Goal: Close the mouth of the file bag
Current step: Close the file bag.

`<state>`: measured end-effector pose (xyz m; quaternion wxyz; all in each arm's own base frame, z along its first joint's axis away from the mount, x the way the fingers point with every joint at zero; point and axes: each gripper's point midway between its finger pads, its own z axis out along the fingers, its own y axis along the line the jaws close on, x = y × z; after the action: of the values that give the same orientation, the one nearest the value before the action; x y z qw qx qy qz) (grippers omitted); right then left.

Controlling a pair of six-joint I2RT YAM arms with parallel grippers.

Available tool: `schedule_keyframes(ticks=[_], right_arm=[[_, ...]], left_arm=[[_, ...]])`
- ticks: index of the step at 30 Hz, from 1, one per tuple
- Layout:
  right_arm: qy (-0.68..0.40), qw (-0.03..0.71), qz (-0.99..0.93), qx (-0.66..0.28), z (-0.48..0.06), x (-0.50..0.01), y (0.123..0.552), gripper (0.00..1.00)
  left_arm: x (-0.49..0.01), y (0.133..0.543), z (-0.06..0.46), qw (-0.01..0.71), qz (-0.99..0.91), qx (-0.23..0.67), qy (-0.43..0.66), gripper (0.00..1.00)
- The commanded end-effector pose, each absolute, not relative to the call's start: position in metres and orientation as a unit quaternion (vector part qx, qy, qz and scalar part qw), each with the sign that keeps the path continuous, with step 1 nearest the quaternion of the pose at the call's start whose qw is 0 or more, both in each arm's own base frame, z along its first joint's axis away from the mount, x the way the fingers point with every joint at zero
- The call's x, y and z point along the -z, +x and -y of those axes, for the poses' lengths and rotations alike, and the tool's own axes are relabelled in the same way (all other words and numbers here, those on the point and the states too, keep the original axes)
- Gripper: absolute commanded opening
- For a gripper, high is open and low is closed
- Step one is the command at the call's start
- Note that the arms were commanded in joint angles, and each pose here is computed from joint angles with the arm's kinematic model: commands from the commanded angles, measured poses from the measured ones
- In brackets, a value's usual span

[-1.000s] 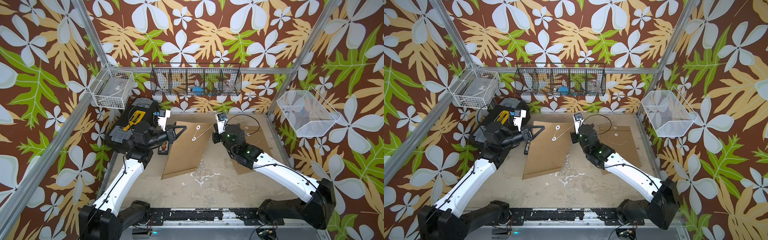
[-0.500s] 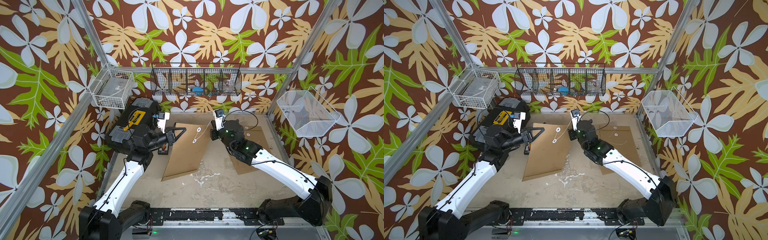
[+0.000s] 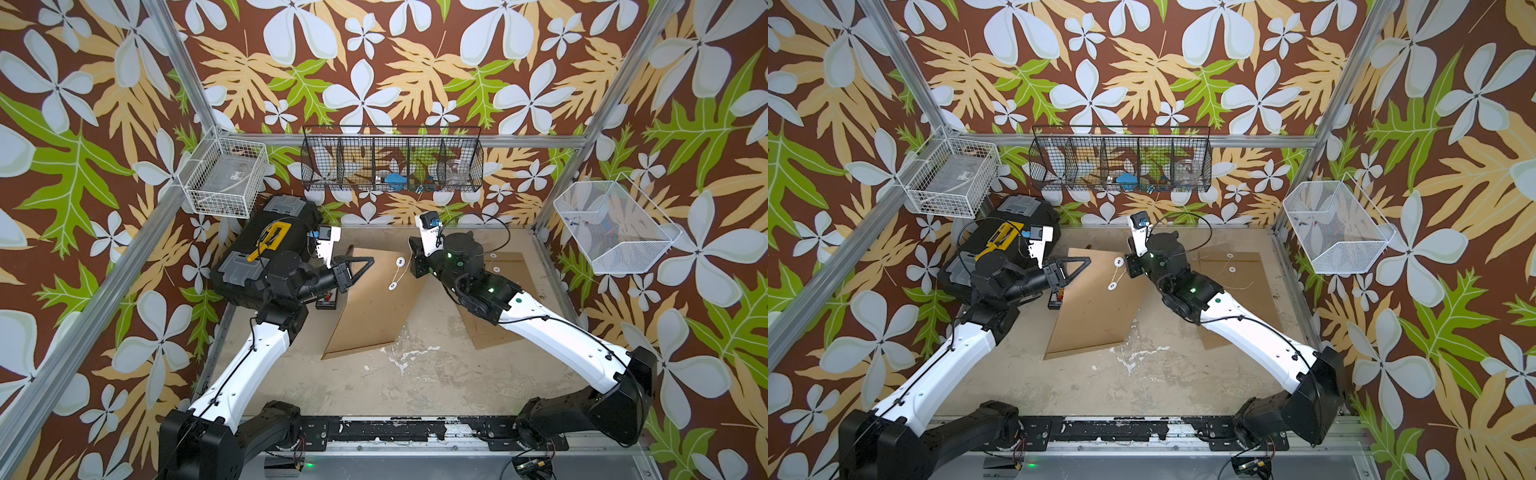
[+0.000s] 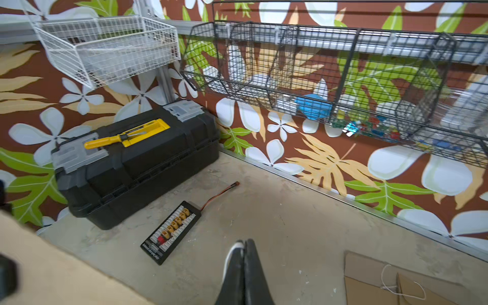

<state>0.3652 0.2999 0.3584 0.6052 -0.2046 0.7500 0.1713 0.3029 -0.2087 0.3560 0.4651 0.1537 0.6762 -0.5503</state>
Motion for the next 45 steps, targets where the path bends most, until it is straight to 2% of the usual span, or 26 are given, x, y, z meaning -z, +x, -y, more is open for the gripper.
schedule_keyframes(ticks=[1,13,30,45], right_arm=[[-0.208,0.603,-0.746,-0.189,-0.309,-0.365,0.361,0.0],[-0.246,0.587,-0.738,-0.224,-0.351,-0.368,0.327,0.0],[-0.253,0.558,-0.723,-0.32,-0.349,-0.385,0.294,0.0],[-0.232,0.508,-0.749,-0.358,-0.339,-0.331,0.285,0.0]], left_arm=[[-0.353,0.302,0.212,0.462,-0.676,0.552,0.157,0.0],[-0.359,0.305,0.213,0.472,-0.673,0.55,0.151,0.0],[-0.365,0.31,0.209,0.489,-0.67,0.539,0.145,0.0],[-0.369,0.309,0.209,0.495,-0.667,0.536,0.152,0.0]])
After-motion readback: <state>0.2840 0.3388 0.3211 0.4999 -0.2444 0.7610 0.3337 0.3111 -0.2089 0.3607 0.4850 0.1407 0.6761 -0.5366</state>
